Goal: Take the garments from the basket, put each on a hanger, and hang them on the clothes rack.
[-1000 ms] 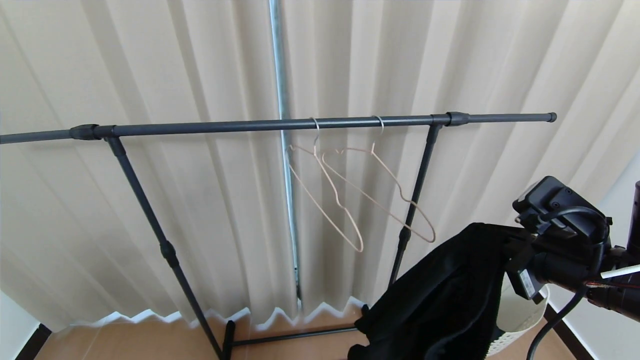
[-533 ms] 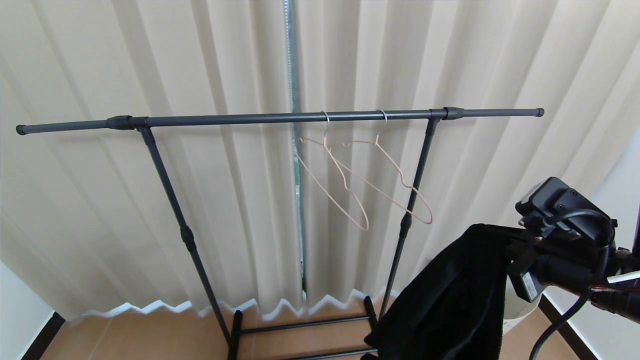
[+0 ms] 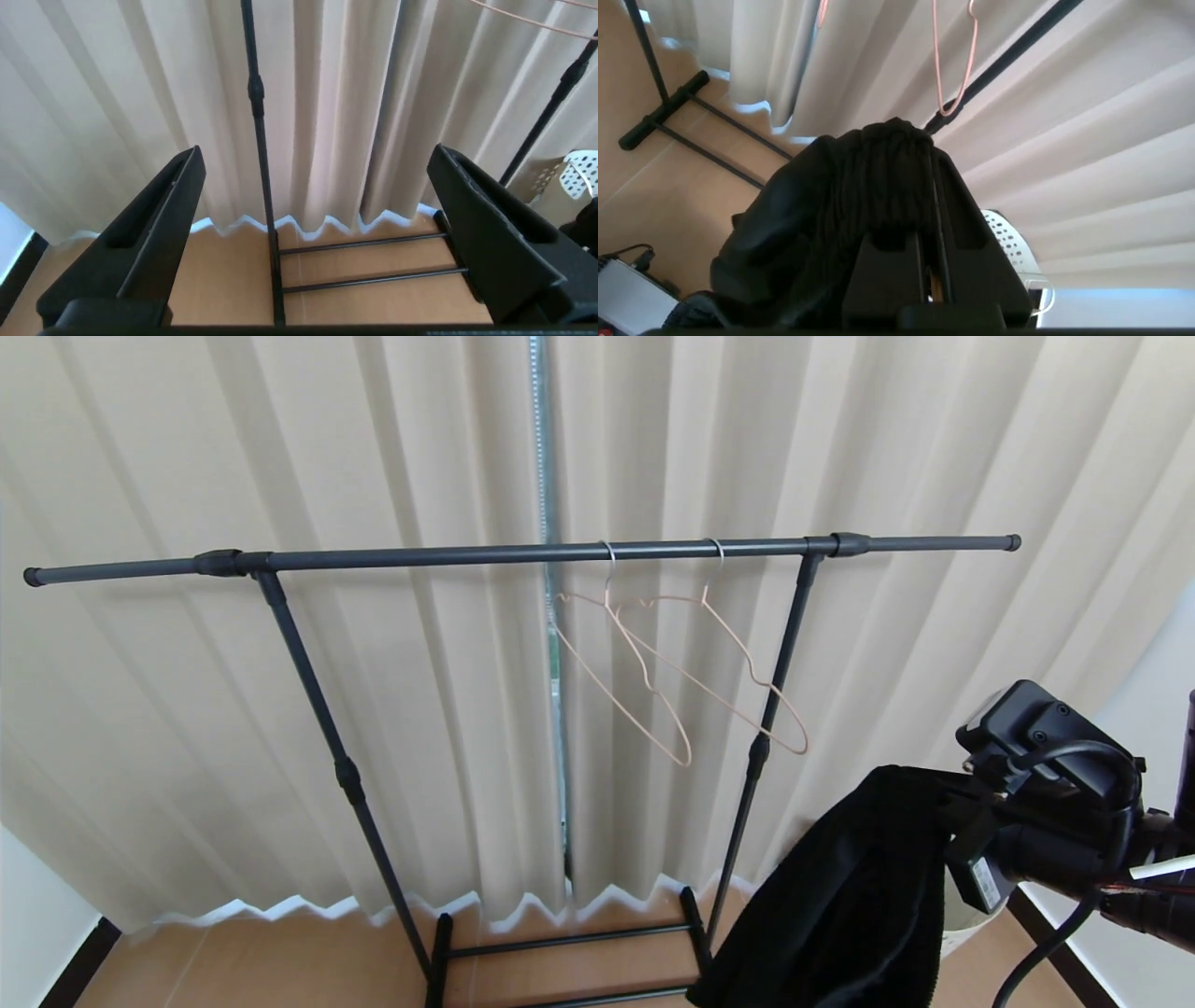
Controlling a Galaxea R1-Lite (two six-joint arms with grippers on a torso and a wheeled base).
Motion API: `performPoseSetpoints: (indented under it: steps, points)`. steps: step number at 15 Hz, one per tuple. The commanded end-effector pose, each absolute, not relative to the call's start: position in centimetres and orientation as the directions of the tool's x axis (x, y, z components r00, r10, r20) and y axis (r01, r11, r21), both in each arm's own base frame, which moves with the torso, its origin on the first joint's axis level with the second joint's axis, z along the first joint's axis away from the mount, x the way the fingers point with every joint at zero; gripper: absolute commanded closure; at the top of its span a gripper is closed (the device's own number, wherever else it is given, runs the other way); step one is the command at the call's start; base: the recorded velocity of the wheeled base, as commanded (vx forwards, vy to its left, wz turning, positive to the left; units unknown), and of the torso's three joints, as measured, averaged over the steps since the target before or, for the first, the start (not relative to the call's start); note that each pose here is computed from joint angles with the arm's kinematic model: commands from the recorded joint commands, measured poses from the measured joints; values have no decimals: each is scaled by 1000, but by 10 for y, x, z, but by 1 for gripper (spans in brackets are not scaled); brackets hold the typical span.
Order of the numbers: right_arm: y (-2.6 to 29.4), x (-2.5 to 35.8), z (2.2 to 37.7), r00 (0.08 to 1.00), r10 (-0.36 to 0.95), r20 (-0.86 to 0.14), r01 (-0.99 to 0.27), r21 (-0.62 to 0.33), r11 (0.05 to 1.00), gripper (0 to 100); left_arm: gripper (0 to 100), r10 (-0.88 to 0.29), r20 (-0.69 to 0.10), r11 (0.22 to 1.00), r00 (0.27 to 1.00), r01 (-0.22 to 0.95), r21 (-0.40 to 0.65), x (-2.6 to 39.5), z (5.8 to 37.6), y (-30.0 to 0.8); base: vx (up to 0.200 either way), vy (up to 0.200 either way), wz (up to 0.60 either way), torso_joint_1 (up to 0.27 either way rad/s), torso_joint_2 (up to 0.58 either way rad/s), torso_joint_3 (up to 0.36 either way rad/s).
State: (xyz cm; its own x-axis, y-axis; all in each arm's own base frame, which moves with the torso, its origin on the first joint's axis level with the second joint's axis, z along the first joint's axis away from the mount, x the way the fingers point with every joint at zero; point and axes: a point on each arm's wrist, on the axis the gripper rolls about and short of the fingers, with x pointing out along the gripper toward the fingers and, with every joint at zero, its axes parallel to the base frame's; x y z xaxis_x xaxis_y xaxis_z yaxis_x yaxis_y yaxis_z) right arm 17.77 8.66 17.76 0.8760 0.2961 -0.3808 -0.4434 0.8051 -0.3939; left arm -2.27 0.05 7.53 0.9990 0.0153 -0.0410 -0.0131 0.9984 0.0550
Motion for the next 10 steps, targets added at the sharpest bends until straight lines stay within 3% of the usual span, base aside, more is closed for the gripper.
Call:
performPoseSetpoints:
  steps: [1, 4, 6, 7, 9, 10]
  points:
    - [91, 178, 175, 868, 307, -390, -459, -394, 797, 100, 0, 14, -55, 998, 998, -10, 67, -22, 76, 1, 0, 0, 0, 0, 0, 0]
    - [91, 178, 176, 866, 316, -388, -465, -389, 795, 100, 0, 26, -113, 996, 993, -16, 90, -17, 77, 0, 0, 0, 0, 0, 0, 0]
    - [92, 178, 177, 863, 323, -388, -470, -384, 795, 100, 0, -20, -218, 990, 976, 50, 134, -8, 80, 0, 0, 0, 0, 0, 0, 0]
    - [101, 173, 178, 850, 363, -382, -499, -365, 786, 100, 0, -140, -221, 979, 965, 169, 118, -4, 101, -2, 0, 0, 0, 0, 0, 0]
    - [110, 172, 185, 848, 388, -362, -501, -305, 810, 100, 0, -275, -253, 953, 928, 297, 54, 4, 130, -5, 0, 0, 0, 0, 0, 0]
    - [117, 173, 190, 844, 404, -351, -504, -266, 822, 100, 0, -318, -341, 940, 885, 341, 9, 21, 146, -7, 0, 0, 0, 0, 0, 0]
